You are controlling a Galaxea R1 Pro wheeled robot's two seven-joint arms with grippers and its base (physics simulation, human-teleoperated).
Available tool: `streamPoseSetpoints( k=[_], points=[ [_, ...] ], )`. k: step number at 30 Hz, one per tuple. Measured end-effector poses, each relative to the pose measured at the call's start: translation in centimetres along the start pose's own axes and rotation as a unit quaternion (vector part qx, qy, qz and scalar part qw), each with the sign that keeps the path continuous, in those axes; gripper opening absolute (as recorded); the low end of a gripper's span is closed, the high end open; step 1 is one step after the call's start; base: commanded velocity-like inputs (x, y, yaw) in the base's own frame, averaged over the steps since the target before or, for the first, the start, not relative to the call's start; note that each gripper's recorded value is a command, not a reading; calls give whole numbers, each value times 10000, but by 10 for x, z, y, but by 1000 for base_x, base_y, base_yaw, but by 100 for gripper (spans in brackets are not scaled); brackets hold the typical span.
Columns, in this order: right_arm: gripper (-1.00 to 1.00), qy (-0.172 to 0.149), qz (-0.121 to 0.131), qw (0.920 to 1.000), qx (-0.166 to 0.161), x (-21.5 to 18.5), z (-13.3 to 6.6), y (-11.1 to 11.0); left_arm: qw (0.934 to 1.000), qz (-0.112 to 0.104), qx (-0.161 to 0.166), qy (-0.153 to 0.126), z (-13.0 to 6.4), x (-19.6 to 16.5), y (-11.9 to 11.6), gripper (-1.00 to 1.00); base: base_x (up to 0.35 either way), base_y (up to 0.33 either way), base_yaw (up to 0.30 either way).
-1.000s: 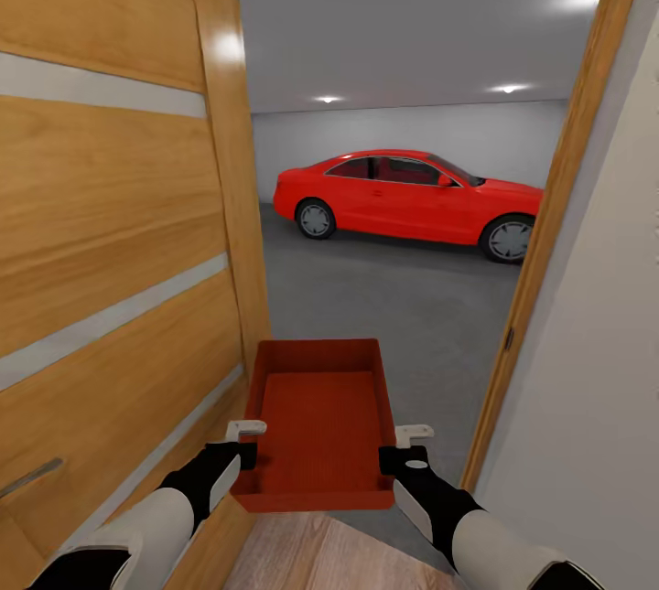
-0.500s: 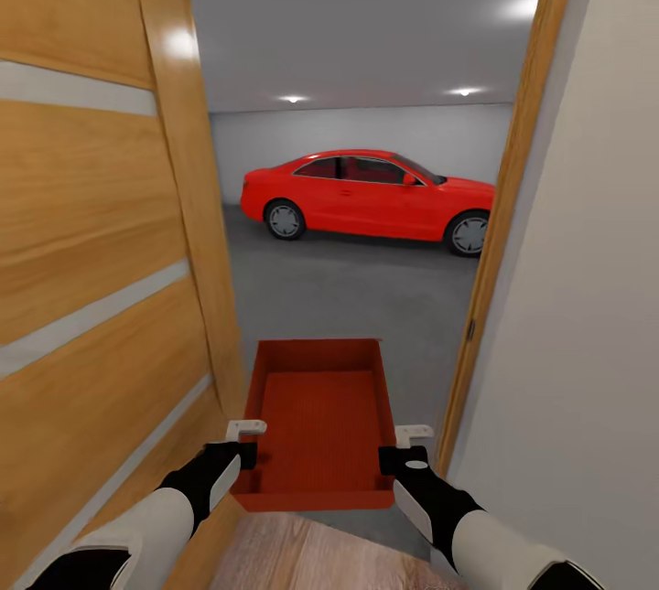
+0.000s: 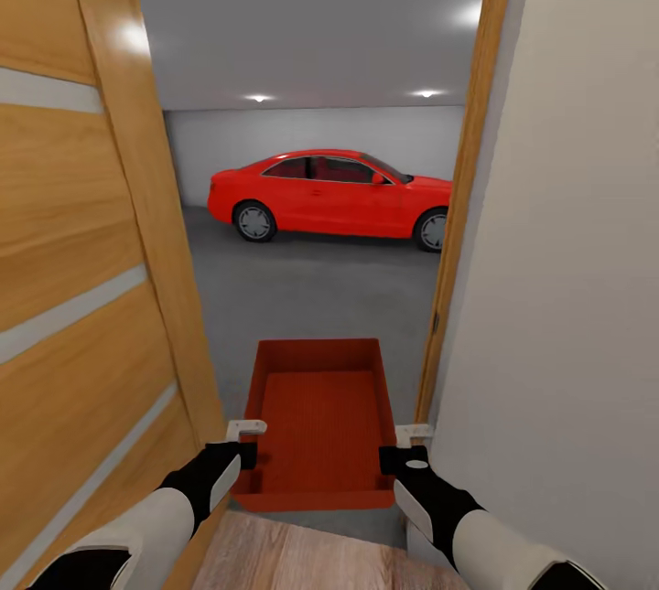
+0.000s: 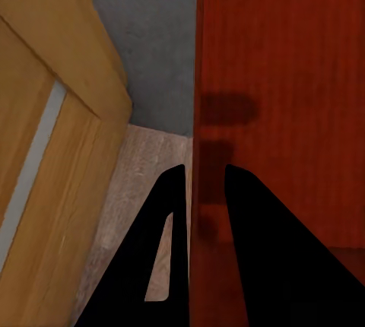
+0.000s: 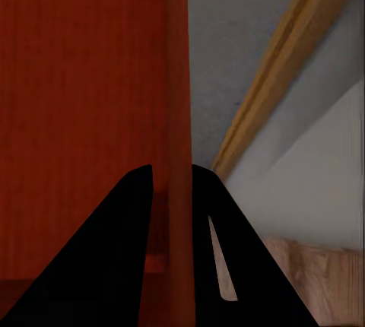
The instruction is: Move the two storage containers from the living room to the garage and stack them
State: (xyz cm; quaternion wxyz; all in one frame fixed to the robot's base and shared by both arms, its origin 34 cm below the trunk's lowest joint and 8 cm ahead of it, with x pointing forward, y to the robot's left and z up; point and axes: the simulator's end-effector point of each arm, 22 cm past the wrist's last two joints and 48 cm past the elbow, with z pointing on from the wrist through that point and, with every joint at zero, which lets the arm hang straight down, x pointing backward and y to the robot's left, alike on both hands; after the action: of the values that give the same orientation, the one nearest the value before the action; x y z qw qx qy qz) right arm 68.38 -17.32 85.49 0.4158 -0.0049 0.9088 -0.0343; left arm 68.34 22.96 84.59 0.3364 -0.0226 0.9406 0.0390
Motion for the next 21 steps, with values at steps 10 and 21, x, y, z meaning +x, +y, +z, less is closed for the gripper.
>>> streamPoseSetpoints(
  k=[10, 21],
  points=[
    [-100, 7, -8, 10000, -2, 0, 0, 0, 10000, -2, 0, 6, 0, 0, 0, -100, 91, 122, -12],
    [-100, 2, -8, 10000, 4, -1, 0, 0, 10000, -5, 3, 0, 0, 0, 0, -100, 112, 145, -111]
  ],
)
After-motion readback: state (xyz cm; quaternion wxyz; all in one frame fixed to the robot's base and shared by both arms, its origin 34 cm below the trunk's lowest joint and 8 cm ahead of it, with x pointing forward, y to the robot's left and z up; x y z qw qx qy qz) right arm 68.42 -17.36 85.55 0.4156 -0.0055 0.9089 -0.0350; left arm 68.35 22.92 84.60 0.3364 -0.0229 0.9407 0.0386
